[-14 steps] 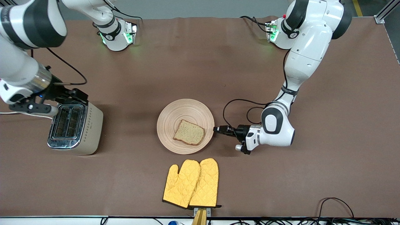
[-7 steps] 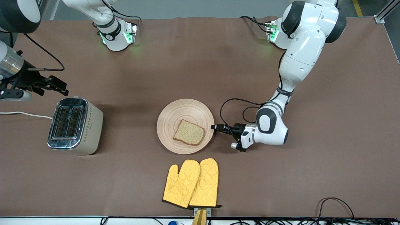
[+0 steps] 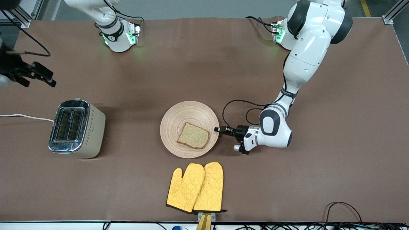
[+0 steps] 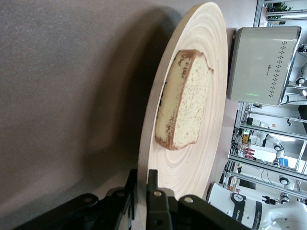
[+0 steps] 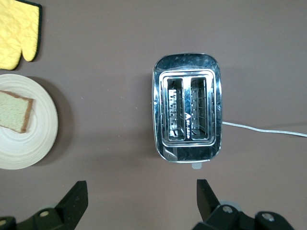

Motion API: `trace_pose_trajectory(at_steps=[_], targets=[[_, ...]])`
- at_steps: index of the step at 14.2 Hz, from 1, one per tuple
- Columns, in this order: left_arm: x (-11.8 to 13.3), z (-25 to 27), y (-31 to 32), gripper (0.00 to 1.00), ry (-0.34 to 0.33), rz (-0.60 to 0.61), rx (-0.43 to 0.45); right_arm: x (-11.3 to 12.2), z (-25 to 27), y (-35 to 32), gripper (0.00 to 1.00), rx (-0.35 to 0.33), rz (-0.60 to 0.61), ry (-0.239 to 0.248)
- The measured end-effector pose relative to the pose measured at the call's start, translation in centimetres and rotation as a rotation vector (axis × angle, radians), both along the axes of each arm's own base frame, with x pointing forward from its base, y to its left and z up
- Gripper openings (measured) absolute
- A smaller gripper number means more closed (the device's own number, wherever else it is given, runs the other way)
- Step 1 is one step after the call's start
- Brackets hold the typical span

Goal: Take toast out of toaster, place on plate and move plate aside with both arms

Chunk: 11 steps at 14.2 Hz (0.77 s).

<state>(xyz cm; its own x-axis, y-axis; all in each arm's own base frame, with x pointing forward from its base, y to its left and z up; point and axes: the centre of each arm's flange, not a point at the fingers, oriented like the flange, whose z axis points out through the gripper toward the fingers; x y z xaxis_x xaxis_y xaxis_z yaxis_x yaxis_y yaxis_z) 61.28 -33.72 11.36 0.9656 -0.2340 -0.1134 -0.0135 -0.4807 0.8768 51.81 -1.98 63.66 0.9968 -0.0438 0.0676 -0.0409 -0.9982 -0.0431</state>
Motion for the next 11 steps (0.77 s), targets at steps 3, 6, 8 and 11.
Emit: trace_pose_trajectory(at_steps=[3, 6, 8, 11], targets=[[0.1, 0.2, -0.1, 0.1, -0.008, 0.0, -0.001, -0.2, 2.0, -0.1, 1.0, -0.002, -0.002, -0.008], [1.3, 1.8, 0.0, 0.1, -0.052, 0.021, 0.005, 0.3, 1.7, -0.2, 1.0, -0.004, -0.003, -0.004], [2.5, 5.3, 0.3, 0.1, -0.099, 0.033, -0.01, 0.6, 1.9, -0.3, 1.0, -0.006, -0.01, -0.009], [4.4, 12.1, 2.1, 0.1, -0.142, 0.071, -0.039, 0.6, 1.9, -1.4, 1.0, -0.008, -0.03, -0.007]])
